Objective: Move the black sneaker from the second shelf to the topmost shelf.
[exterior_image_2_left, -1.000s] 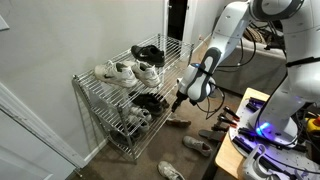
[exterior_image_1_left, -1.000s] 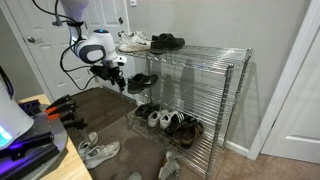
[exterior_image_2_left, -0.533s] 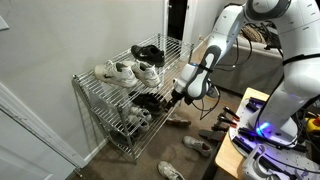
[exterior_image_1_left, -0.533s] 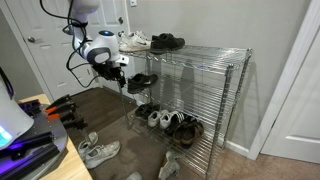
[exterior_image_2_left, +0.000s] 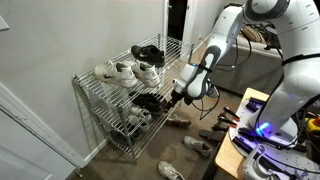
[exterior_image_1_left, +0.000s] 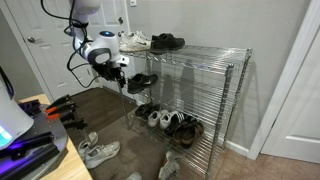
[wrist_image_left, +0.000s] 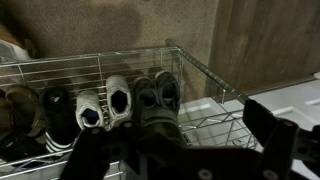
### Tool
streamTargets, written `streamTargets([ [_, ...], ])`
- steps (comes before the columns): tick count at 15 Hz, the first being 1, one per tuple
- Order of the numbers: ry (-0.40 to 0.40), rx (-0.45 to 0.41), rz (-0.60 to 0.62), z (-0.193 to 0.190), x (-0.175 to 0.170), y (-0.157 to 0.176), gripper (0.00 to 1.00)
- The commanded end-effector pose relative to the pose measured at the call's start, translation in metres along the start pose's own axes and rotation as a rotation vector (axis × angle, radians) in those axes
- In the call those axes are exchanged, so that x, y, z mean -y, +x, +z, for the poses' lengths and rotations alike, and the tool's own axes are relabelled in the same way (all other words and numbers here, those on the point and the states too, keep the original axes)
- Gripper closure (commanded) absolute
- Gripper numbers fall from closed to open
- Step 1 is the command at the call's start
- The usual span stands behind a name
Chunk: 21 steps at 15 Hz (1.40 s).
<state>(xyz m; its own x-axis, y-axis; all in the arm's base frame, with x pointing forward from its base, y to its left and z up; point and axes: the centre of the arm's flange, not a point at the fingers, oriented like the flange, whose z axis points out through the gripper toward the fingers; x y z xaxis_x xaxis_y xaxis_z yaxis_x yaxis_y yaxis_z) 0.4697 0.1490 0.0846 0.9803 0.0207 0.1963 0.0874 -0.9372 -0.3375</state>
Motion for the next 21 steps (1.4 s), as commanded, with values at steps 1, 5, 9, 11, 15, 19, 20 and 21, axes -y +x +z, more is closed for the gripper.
streamTargets([
  [1, -0.077, -0.006, 0.008, 0.018, 0.007, -0.002, 0.00],
  [5, -0.097, -0.039, -0.014, 0.030, 0.021, 0.000, 0.00],
  [9, -0.088, -0.217, 0.070, 0.031, 0.046, 0.015, 0.00],
  [11, -0.098, -0.295, 0.095, 0.034, 0.050, 0.027, 0.00],
  [15, -0.178, -0.398, 0.130, 0.028, 0.057, 0.079, 0.00],
  [19, -0.287, -0.439, 0.152, 0.019, 0.050, 0.099, 0.00],
  [20, -0.317, -0.423, 0.162, 0.019, 0.046, 0.098, 0.00],
  [21, -0.354, -0.362, 0.166, 0.023, 0.035, 0.094, 0.00],
])
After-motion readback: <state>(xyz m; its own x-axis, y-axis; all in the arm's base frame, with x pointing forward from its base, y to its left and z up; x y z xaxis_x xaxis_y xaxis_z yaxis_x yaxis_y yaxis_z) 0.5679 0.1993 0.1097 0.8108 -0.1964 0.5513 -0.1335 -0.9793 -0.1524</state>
